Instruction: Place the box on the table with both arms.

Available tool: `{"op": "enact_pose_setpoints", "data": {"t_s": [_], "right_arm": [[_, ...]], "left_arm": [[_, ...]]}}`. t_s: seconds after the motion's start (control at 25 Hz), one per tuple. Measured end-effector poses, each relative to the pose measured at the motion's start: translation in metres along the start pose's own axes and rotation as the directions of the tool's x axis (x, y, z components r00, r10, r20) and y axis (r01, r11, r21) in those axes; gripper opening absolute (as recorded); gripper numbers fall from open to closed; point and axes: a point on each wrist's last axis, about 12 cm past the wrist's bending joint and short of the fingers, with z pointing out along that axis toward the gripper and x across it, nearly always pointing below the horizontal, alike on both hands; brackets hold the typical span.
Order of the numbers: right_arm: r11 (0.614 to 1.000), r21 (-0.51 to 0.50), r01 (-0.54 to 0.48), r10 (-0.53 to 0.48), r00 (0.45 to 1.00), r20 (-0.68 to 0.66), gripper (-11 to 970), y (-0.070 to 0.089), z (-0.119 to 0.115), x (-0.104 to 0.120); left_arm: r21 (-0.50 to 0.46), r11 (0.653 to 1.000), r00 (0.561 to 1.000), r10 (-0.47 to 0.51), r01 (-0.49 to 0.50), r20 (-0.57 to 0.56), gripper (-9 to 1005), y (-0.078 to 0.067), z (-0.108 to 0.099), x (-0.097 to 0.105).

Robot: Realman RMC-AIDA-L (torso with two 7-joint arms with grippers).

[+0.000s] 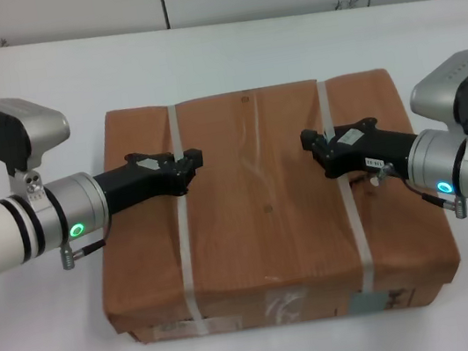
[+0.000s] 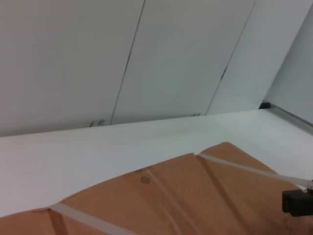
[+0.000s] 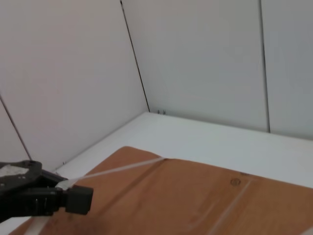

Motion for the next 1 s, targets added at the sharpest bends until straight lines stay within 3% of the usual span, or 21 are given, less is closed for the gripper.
{"op": "enact_pose_setpoints", "data": {"t_s": [0.72,1.0], "right_arm": [[0.999,0.005,-0.045,0.045,0.998,-0.034,92,0.005,0.004,0.005],[0.997,0.033,-0.065,0.066,0.997,-0.046,99,0.003,0.003,0.008]], "left_arm": [[-0.038,0.999,0.998,0.011,-0.014,-0.058,25,-0.001,0.006,0.011],[-0.071,0.997,0.997,0.003,-0.009,-0.074,74,0.002,0.005,0.017]]}}
